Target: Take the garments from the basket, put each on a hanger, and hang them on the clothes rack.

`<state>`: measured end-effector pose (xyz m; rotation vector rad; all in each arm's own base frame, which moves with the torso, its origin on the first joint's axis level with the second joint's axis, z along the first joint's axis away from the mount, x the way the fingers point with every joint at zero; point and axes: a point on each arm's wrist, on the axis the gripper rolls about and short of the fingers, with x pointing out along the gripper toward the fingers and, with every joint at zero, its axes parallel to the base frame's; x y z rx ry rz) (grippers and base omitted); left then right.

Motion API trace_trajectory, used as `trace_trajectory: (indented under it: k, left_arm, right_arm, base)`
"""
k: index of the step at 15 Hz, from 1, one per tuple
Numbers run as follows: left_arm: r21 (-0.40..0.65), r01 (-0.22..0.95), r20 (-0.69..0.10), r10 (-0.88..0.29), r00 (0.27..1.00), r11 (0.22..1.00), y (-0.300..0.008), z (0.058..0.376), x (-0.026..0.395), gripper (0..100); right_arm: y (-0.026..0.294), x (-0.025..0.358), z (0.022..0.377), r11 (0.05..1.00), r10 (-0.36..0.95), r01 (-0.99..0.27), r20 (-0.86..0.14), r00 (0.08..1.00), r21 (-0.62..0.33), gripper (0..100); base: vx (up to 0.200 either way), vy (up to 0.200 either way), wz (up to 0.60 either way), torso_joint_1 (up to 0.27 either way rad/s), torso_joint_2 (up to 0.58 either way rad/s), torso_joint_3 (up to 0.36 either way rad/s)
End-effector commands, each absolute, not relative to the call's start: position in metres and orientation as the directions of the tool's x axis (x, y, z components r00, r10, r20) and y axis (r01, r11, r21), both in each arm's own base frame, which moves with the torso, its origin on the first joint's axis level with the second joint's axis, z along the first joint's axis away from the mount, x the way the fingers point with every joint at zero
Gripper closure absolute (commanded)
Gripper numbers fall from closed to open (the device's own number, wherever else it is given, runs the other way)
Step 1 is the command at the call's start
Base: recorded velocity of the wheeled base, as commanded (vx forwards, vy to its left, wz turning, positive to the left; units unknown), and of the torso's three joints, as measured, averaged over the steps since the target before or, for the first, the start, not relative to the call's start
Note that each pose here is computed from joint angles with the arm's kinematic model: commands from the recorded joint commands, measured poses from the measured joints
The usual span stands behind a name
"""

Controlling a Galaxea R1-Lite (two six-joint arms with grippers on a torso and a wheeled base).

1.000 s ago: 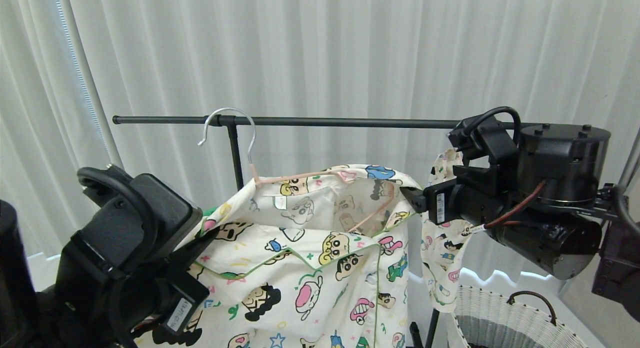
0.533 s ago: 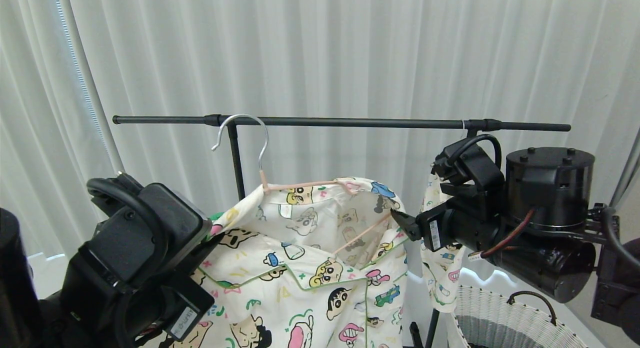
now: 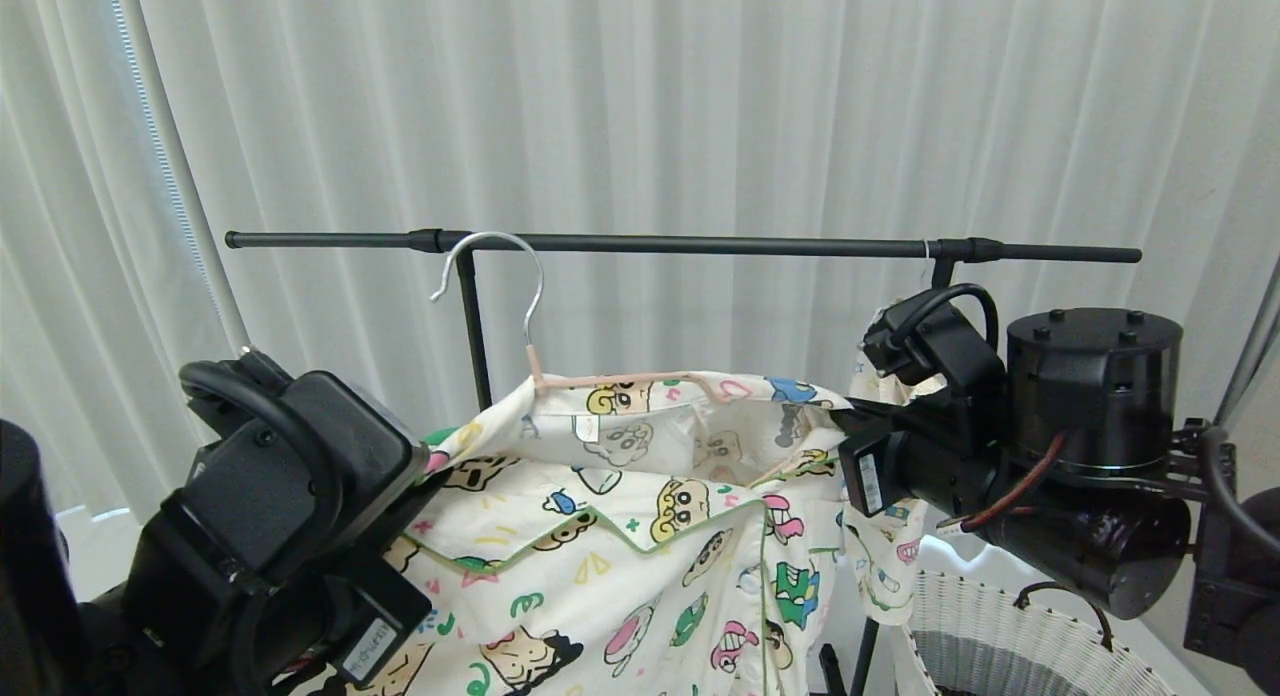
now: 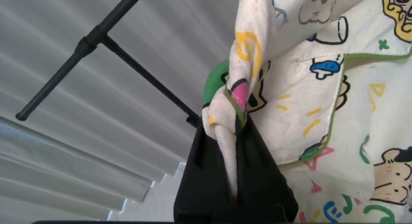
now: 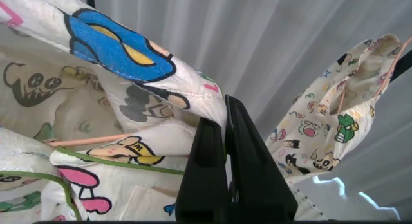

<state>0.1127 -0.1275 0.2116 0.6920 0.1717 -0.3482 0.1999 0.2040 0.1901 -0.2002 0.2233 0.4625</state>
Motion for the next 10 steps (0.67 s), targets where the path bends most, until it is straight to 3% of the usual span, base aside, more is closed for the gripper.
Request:
trace_trajectory:
  k: [1,3,4,6,10]
  left_arm:
    - [0.596,0.371,-0.274,-0.254,0.928,0.712,-0.129,0.210,0.114,100]
    - [0.606,0.370,-0.284,-0.243,0.928,0.704,-0.131,0.208,0.115,100]
    - [0.679,0.352,-0.303,-0.191,0.934,0.644,-0.130,0.198,0.116,100]
    - [0.721,0.353,-0.320,-0.164,0.933,0.597,-0.132,0.192,0.118,100]
    - [0.735,0.300,-0.303,-0.101,0.948,0.608,-0.139,0.193,0.125,100]
  right_arm:
    - [0.204,0.200,0.191,0.876,0.418,-0.461,-0.255,0.872,-0.140,100]
    - [0.206,0.198,0.193,0.869,0.429,-0.472,-0.247,0.869,-0.150,100]
    - [0.210,0.189,0.198,0.853,0.460,-0.499,-0.230,0.857,-0.154,100]
    - [0.217,0.175,0.202,0.826,0.508,-0.543,-0.219,0.833,-0.150,100]
    - [0.236,0.149,0.201,0.759,0.600,-0.634,-0.220,0.769,-0.148,100]
  base:
    - [0.000,0.000,0.00,0.000,0.00,0.000]
    - [0.000,0.000,0.00,0.000,0.00,0.000]
    - [0.000,0.000,0.00,0.000,0.00,0.000]
    - [0.000,0.000,0.00,0.000,0.00,0.000]
    - [0.000,0.000,0.00,0.000,0.00,0.000]
